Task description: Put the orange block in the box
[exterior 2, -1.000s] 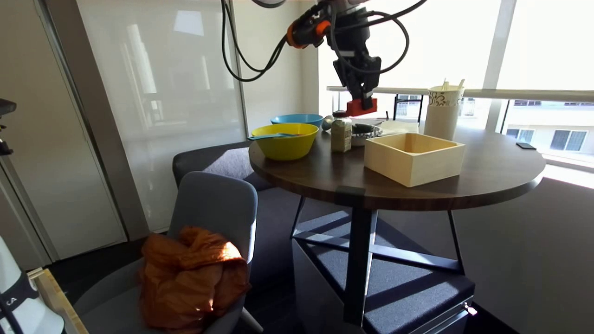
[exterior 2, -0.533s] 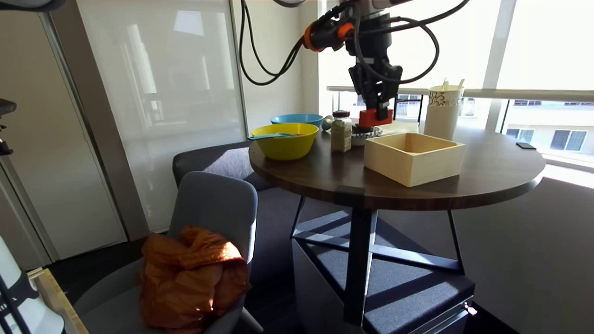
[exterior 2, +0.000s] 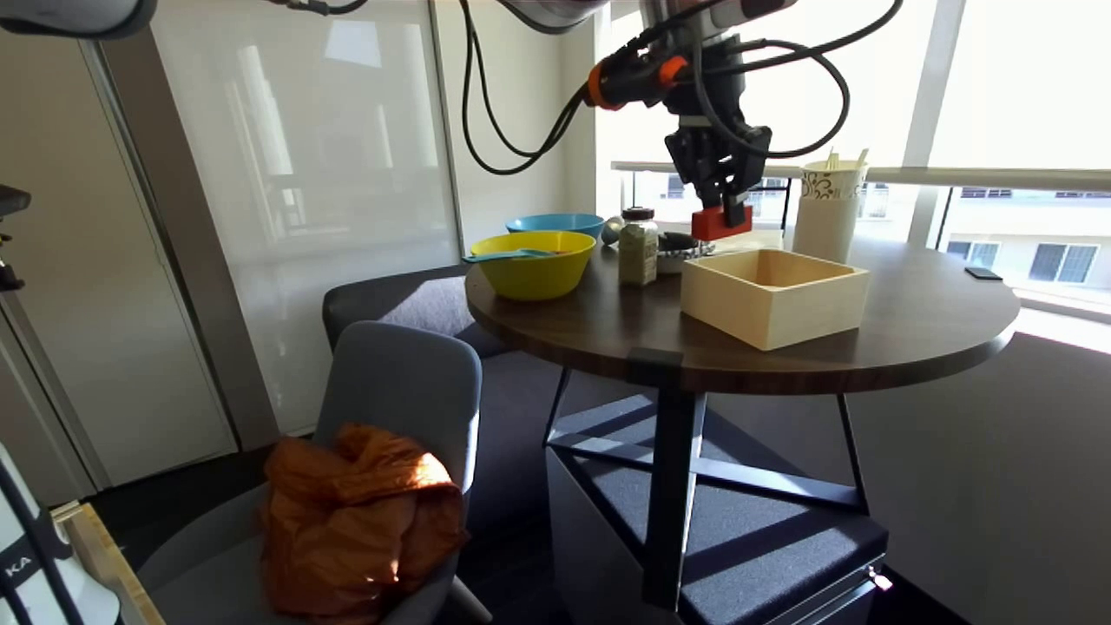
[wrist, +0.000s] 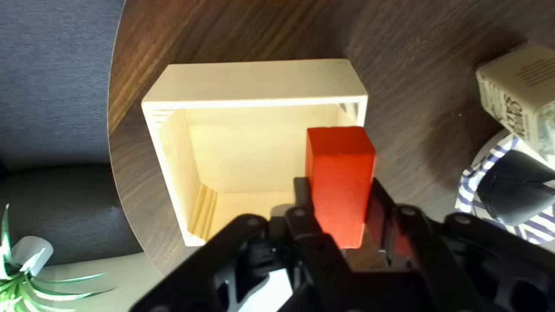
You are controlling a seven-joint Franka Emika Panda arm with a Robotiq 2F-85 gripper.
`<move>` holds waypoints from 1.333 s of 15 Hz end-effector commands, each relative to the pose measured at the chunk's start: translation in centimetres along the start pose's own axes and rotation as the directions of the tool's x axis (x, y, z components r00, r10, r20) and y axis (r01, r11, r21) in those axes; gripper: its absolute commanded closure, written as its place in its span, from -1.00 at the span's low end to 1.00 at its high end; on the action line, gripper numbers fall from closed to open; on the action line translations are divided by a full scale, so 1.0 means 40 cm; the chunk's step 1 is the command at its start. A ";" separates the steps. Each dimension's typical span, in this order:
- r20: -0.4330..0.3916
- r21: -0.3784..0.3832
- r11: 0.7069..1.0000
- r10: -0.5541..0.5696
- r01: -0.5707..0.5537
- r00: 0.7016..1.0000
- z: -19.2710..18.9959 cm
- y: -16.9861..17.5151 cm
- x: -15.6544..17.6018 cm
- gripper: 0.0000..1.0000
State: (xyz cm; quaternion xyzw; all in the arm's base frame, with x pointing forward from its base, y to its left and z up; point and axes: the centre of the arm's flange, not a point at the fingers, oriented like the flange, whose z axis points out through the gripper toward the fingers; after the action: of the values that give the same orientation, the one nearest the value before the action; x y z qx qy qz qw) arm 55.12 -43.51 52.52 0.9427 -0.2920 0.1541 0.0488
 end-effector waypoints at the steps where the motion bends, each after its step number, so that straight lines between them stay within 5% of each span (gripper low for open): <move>1: 0.012 -0.003 0.999 -0.042 0.042 0.999 0.043 0.012 0.082 0.83; 20: 0.151 -0.016 1.000 -0.005 0.007 0.989 0.190 0.088 0.130 0.83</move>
State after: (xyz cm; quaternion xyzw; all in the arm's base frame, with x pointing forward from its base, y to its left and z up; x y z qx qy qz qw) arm 57.76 -49.49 46.46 0.9518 -0.2921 0.0848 0.0410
